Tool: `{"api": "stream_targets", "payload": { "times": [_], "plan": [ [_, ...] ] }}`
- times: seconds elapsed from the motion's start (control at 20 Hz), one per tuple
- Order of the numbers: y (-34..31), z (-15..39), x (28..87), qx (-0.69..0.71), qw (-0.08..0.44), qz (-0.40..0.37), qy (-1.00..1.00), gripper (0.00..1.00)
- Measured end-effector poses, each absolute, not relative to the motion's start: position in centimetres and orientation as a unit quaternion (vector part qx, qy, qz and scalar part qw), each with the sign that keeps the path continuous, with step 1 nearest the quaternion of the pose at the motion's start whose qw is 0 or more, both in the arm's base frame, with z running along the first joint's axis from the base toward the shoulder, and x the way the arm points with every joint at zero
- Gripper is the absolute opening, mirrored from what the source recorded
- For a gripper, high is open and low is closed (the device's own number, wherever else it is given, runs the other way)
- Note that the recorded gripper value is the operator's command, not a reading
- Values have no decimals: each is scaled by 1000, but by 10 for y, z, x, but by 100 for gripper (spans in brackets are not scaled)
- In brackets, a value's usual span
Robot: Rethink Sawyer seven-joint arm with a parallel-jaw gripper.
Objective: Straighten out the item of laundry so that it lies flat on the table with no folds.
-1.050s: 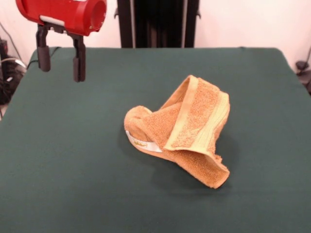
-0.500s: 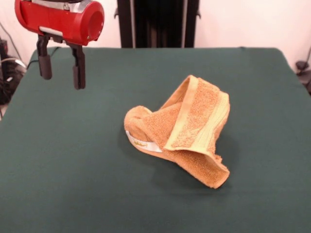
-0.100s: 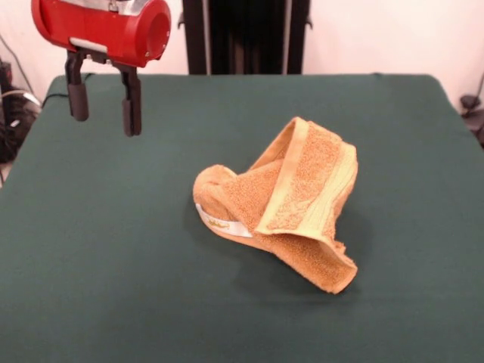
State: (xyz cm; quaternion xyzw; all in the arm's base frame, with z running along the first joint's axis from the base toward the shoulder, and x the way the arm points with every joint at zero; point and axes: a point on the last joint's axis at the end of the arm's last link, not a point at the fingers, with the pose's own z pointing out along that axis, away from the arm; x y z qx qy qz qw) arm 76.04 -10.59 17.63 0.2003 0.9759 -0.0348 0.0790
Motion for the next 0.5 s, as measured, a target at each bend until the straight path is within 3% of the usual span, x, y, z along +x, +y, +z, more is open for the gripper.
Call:
{"api": "stream_targets", "payload": {
  "times": [0.5],
  "plan": [
    [-71, 162, 746, 198, 70, -8, 978, 100]
  ]
}}
